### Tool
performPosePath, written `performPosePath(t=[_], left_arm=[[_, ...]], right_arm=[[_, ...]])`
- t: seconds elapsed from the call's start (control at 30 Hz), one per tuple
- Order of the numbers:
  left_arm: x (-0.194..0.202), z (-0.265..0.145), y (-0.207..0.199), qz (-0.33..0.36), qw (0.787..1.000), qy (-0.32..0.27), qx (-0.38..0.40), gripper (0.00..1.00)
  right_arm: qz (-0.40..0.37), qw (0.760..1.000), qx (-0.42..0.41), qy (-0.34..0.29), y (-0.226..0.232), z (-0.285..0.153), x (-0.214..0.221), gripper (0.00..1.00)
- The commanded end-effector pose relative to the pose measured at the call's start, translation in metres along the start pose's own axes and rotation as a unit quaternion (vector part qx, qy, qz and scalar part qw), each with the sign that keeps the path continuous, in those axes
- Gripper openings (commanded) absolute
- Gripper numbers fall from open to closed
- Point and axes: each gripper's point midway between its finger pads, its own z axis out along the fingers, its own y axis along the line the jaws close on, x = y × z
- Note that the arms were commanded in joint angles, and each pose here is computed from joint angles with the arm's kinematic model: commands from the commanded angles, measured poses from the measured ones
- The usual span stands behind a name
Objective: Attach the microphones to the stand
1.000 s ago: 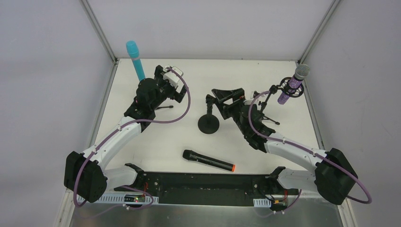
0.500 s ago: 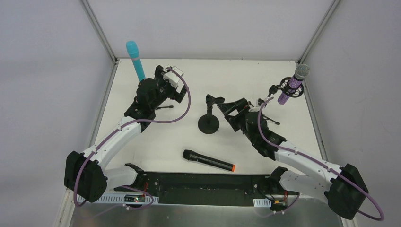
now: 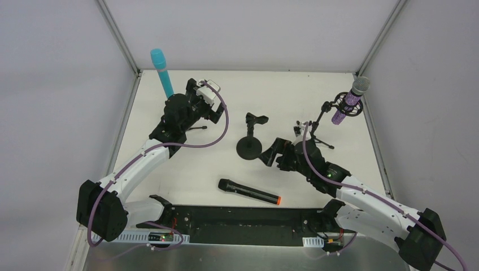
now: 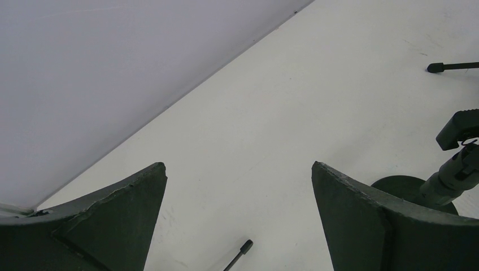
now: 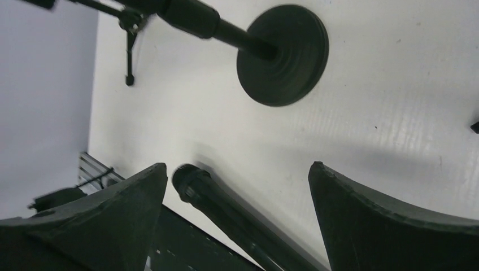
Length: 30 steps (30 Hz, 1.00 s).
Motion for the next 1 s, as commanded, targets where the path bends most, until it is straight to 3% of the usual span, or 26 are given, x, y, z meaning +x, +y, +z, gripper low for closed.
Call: performPosePath(t=[0.0, 0.3, 0.7, 0.97], left_arm=[[-0.013, 0.001, -0.004, 0.002, 1.0, -0.021, 0.01, 1.0], [-0.01, 0.001, -0.007, 0.005, 1.0, -0.014, 0.012, 1.0], [-0.01, 0.002, -0.009, 0.008, 1.0, -0.012, 0.017, 1.0], [-0.01, 0.002, -0.01, 0.01, 1.0, -0.012, 0.019, 1.0]], right_arm=[[-0.097, 0.994, -0.011, 0.053, 0.002, -0.014, 0.017, 0.99], [-0.231, 0.967, -0.058, 0.095, 0.019, -0.014, 0.04, 0.99], [-0.411, 0.858, -0.242, 0.192, 0.068, -0.032, 0.102, 0.98], [-0.481, 0.807, -0.249, 0.237, 0.071, -0.029, 0.128, 0.95]])
